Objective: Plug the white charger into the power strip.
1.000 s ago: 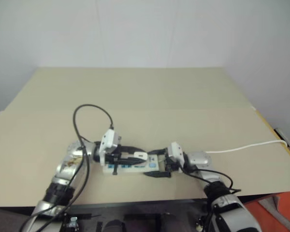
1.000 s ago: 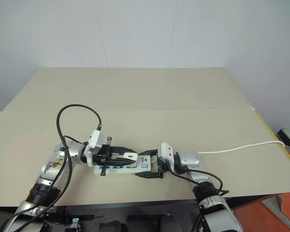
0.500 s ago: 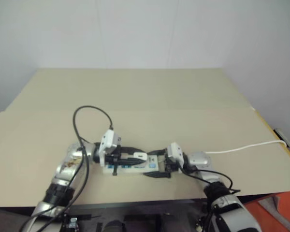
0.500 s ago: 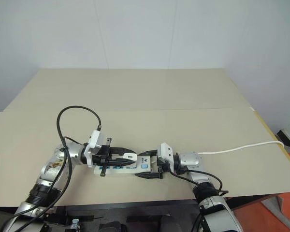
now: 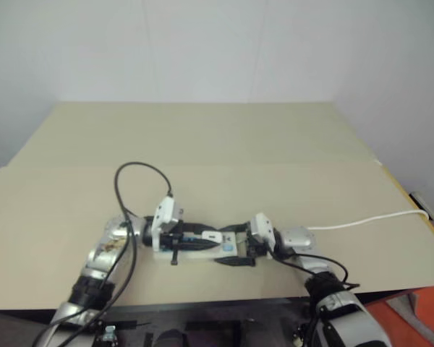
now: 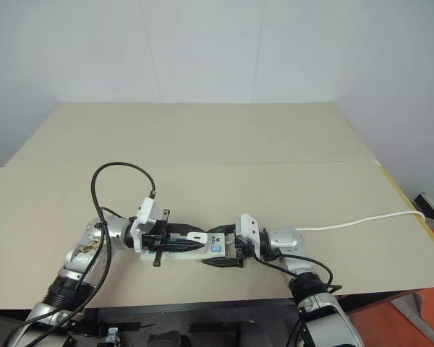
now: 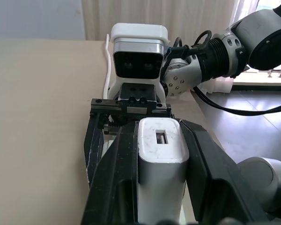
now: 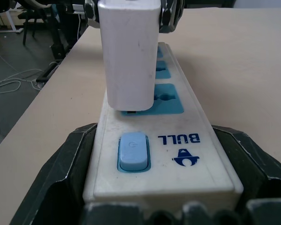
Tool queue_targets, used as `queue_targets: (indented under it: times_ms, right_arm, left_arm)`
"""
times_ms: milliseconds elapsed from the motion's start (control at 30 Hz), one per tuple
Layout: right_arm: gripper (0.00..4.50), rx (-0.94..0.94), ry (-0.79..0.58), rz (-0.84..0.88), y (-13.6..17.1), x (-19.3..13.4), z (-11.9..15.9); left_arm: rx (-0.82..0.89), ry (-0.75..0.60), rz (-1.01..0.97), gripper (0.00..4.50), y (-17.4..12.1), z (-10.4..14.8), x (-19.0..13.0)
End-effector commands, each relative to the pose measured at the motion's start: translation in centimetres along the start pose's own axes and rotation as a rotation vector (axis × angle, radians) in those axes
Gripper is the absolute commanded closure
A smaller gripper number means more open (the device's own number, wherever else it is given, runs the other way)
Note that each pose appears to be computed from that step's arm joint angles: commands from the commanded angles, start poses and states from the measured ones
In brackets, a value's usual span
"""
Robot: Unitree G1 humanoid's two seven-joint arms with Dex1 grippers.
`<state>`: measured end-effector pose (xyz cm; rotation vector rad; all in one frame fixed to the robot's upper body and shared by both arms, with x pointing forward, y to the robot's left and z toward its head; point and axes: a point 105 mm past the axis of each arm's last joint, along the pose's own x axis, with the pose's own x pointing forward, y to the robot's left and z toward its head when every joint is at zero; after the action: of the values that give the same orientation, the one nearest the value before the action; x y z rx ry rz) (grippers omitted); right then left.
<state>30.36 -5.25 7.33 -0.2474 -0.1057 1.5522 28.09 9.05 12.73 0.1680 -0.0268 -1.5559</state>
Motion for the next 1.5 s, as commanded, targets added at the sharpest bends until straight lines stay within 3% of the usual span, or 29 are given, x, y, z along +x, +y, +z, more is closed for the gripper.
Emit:
queue_targets:
  times_ms: [33,533,867,1233,1367,1500]
  right_arm:
    - [1.09,0.016,0.008,0.017,0.5,0.2,-0.4]
    - [1.09,0.015,0.012,0.022,0.5,0.1,-0.4]
    - [1.09,0.015,0.014,0.019,0.4,0.1,-0.4]
    - [1.09,0.018,0.011,0.015,0.3,0.1,-0.4]
    - [1.09,0.019,0.011,0.011,0.3,0.2,-0.4]
    - [1.09,0.041,0.02,0.012,0.4,0.0,-0.6]
  left_arm:
    - [0.011,0.021,0.005,3.5,-0.1,-0.4,-0.3]
    - [-0.044,0.147,0.052,3.5,-0.5,-4.1,-3.0]
    - [-0.049,0.146,0.062,3.5,0.1,-3.9,-2.8]
    - [-0.07,0.126,0.066,0.05,0.8,-2.5,-2.5]
    - [0.002,0.119,0.043,0.02,1.0,-0.6,-3.3]
    - [0.102,0.117,0.04,0.02,2.5,3.6,-5.8]
